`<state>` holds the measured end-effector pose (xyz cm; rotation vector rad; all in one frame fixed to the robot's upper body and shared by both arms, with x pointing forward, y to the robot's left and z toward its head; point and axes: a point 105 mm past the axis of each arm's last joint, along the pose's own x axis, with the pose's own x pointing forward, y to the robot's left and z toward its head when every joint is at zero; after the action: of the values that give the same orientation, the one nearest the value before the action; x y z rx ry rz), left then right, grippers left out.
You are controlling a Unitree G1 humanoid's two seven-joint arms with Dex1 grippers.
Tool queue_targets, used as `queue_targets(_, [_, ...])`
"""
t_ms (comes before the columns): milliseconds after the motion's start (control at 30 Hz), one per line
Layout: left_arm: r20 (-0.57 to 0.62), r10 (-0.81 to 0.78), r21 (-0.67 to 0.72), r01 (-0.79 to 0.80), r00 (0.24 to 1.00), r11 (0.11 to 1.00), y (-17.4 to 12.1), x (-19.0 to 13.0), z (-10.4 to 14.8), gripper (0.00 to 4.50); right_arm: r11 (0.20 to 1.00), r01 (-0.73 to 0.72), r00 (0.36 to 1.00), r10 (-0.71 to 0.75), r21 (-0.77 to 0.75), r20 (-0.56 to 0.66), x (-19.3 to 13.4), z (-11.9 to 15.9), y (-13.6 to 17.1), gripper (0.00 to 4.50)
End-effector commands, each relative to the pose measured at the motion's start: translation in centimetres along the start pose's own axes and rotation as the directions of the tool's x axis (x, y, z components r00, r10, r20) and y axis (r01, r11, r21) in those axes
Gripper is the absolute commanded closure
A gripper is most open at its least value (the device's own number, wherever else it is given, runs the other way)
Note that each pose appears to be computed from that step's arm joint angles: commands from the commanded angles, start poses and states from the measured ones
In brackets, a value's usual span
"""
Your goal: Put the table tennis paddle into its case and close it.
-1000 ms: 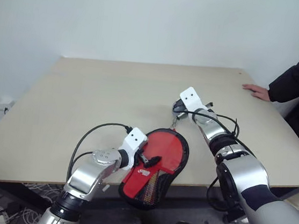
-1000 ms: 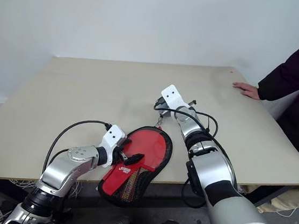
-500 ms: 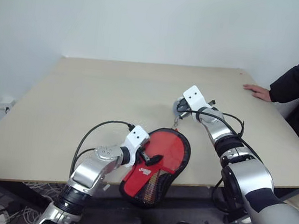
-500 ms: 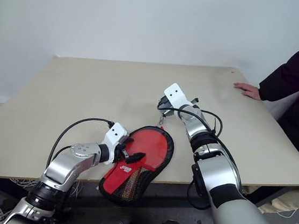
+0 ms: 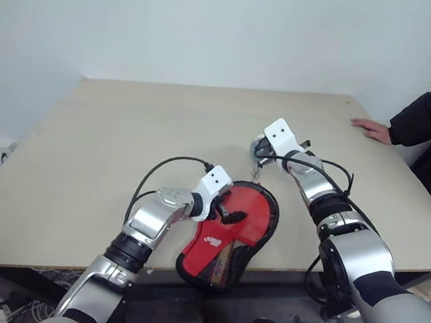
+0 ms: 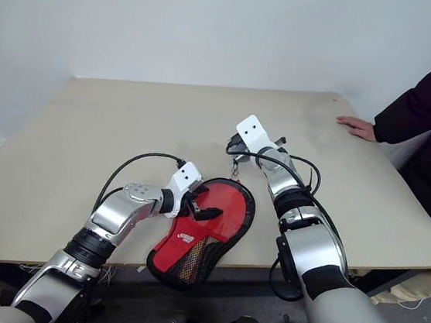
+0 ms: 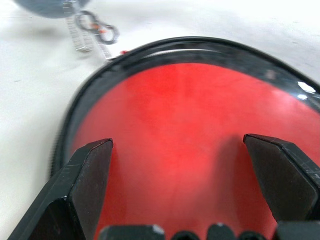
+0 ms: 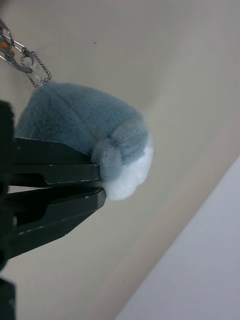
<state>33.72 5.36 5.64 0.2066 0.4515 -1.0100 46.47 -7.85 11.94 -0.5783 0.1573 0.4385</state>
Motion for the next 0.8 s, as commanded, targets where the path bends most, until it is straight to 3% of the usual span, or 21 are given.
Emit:
queue_targets(33, [0.015, -0.020, 0.060, 0.019, 1.000, 0.998, 0.2, -0.2, 1.4, 0.00, 0.999, 0.043, 0.996, -0.044, 0.011, 0.080, -0.2, 2.6, -1.7, 4.48])
queue_targets(467, [-0.099, -0.008, 0.102, 0.018, 0.995, 0.995, 0.7, 0.6, -0.3, 0.00, 0.997, 0.005, 1.000, -0.006, -0.074, -0.015, -0.7, -0.5, -1.7, 4.48])
queue_targets(800, [-0.099, -0.006, 0.091, 0.015, 0.995, 0.996, 0.8, 1.0, 0.0, 0.00, 0.979, 0.036, 0.995, -0.055, -0.200, -0.088, -2.3, -3.2, -4.7, 4.48])
